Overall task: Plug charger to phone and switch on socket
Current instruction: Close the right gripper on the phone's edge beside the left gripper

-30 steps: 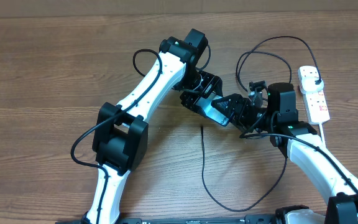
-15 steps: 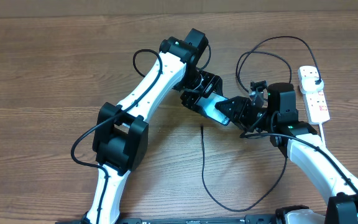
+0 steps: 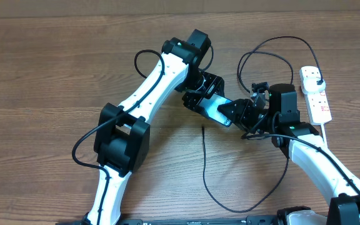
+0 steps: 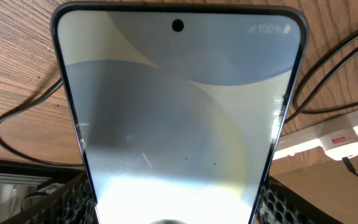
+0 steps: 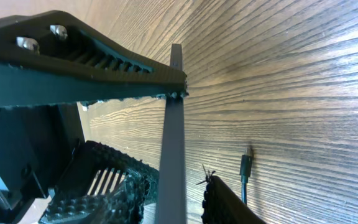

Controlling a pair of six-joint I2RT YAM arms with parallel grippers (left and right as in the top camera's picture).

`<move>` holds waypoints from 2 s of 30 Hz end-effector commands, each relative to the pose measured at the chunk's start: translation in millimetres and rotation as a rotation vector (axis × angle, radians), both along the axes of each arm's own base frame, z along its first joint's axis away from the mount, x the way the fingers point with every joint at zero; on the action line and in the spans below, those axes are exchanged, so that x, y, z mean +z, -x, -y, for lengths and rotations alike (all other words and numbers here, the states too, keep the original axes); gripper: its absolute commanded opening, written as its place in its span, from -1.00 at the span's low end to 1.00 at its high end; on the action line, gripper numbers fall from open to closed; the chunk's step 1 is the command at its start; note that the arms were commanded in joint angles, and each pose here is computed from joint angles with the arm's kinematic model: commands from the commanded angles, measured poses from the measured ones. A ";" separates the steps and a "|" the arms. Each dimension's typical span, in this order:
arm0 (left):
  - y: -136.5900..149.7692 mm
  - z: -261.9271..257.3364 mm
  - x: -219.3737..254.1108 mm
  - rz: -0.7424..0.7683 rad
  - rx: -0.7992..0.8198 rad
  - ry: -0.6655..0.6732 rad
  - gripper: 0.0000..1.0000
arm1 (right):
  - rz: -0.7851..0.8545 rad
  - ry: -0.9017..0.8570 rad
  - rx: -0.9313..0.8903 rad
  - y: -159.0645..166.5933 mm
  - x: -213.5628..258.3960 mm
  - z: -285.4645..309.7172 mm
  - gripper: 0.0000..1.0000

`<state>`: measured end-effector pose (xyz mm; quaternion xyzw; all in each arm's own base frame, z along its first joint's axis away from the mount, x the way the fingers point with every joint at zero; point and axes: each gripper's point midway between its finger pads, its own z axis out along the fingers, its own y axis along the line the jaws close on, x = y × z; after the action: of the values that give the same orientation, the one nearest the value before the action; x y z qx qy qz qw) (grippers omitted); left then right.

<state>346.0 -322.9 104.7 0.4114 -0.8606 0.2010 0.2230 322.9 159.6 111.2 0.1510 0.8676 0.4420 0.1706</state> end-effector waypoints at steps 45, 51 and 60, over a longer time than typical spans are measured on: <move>2.9 12.3 1.6 0.004 0.022 -0.024 -0.92 | -0.010 0.041 -0.028 -4.7 -2.8 4.3 -0.80; 0.9 9.7 -0.5 0.021 0.019 -0.041 -0.92 | -0.013 0.041 -0.028 -4.2 -3.2 4.4 -0.84; -4.8 3.1 -3.0 0.083 -0.045 -0.048 1.00 | -0.016 0.043 -0.029 -3.7 -3.8 4.7 -0.92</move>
<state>344.4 -323.9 97.4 0.4134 -0.8706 0.1797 0.1973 321.3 152.4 101.5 0.1770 0.8757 0.4190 0.1624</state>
